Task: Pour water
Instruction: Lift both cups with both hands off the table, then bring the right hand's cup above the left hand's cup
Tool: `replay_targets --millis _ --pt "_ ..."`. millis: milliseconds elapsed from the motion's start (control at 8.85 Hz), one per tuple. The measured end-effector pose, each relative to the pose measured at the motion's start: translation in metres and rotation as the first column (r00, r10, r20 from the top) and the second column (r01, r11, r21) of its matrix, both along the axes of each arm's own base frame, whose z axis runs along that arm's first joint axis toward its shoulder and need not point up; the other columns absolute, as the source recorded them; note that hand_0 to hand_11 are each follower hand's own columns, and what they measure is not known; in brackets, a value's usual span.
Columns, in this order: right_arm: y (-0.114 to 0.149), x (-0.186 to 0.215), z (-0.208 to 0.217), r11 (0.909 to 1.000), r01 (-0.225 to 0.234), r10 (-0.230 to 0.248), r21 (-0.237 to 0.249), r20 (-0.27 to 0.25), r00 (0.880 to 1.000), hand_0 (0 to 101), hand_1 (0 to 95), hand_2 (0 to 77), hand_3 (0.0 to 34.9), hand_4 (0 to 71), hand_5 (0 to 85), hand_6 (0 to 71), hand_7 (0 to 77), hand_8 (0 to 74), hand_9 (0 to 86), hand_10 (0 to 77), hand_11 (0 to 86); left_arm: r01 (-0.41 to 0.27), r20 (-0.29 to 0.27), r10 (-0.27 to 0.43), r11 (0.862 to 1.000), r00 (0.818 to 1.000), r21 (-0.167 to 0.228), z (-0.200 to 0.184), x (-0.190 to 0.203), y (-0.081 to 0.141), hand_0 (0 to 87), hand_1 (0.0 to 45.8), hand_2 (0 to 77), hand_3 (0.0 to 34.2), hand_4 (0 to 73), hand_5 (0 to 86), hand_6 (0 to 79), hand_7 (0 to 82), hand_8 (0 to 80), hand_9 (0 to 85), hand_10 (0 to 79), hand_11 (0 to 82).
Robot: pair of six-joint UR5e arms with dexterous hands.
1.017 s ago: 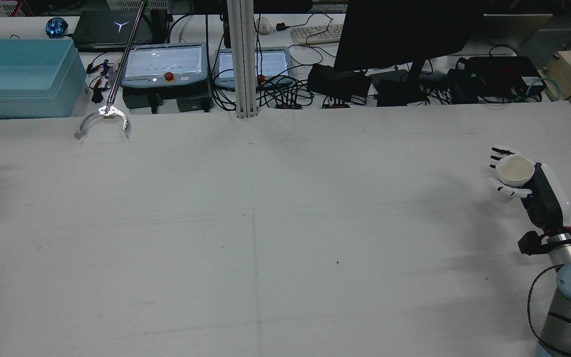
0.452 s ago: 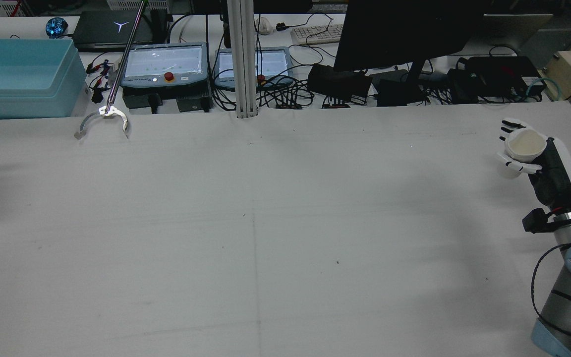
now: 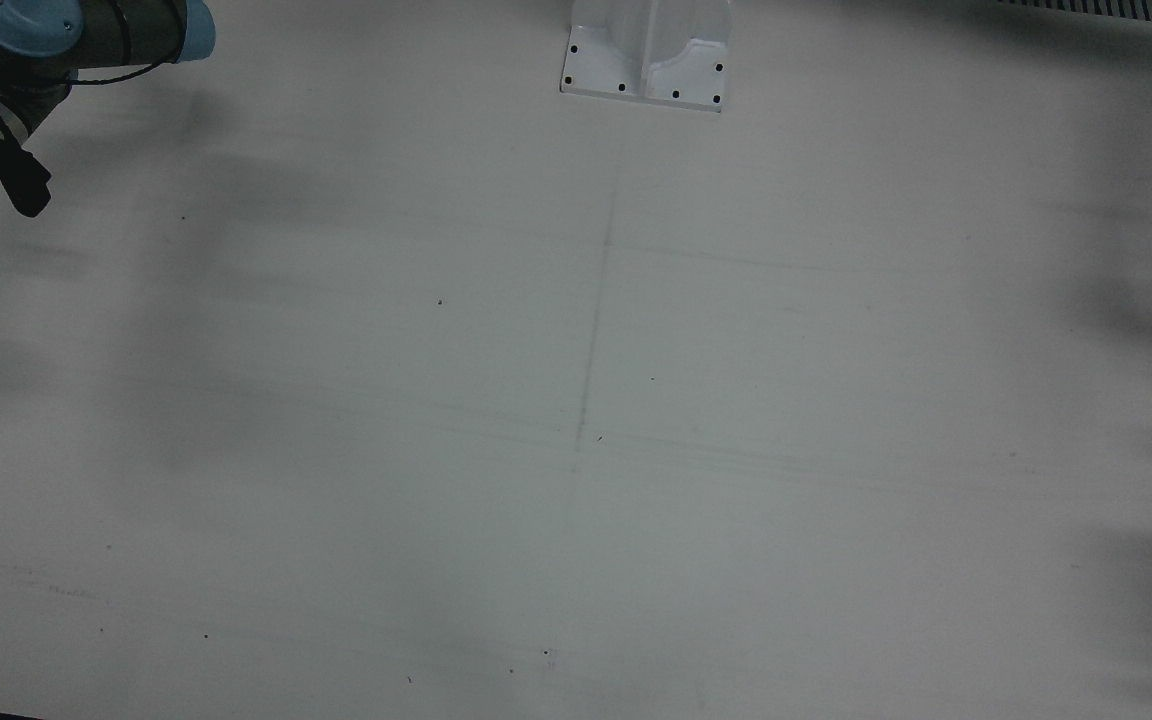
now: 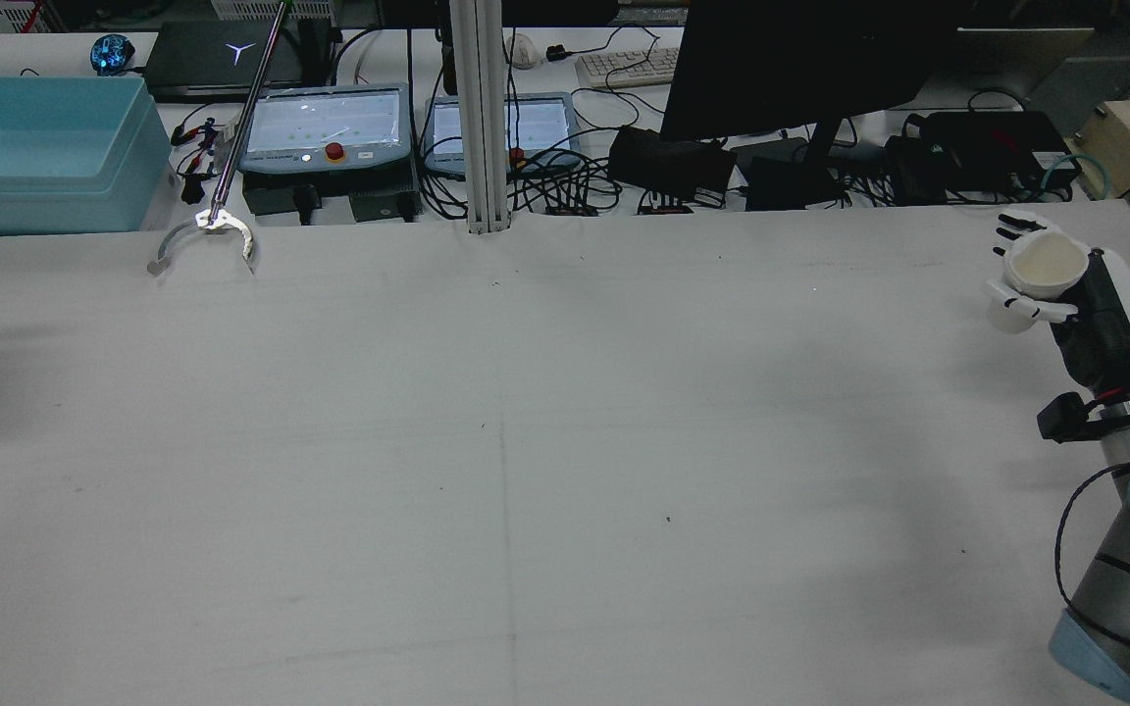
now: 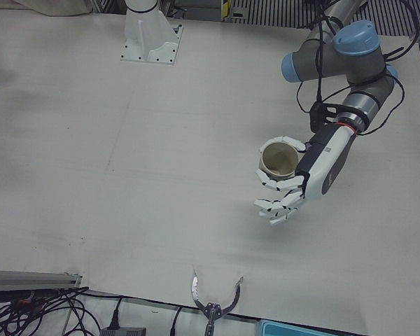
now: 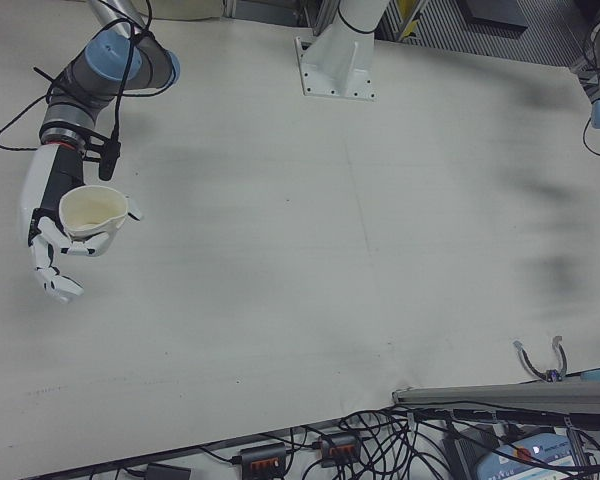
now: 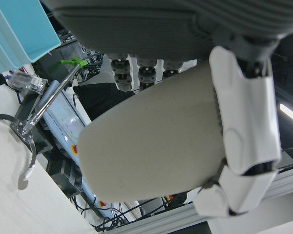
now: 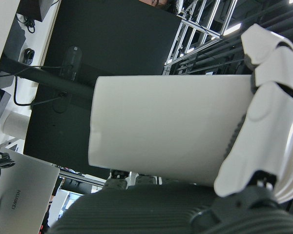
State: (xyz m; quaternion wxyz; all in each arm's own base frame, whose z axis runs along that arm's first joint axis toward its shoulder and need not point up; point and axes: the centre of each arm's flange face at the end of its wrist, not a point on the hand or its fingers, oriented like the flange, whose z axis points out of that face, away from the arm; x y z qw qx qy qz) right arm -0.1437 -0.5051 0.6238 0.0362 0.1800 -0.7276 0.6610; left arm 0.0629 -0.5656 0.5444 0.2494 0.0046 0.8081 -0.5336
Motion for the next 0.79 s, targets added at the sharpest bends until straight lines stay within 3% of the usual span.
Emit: replay_targets --millis 339,791 --pt "-0.004 -0.003 -0.023 0.9999 0.000 0.000 0.015 0.010 1.000 51 13.1 26.7 0.0 47.5 54.0 18.5 28.4 14.7 22.9 15.3 21.8 -0.044 0.021 0.043 0.997 0.999 0.070 -0.057 0.037 -0.025 57.7 13.6 37.6 0.2 50.2 37.6 17.5 33.8 15.3 22.4 8.2 14.2" --pt "-0.018 -0.018 -0.079 0.9978 -0.001 -0.001 0.066 0.032 0.999 52 13.1 26.7 0.0 47.5 54.0 18.5 27.8 15.3 22.9 14.2 21.8 -0.163 0.035 0.160 0.979 0.987 0.120 -0.103 0.145 -0.023 57.8 13.6 37.6 0.2 50.2 37.6 17.5 33.8 15.3 22.4 8.2 14.2"
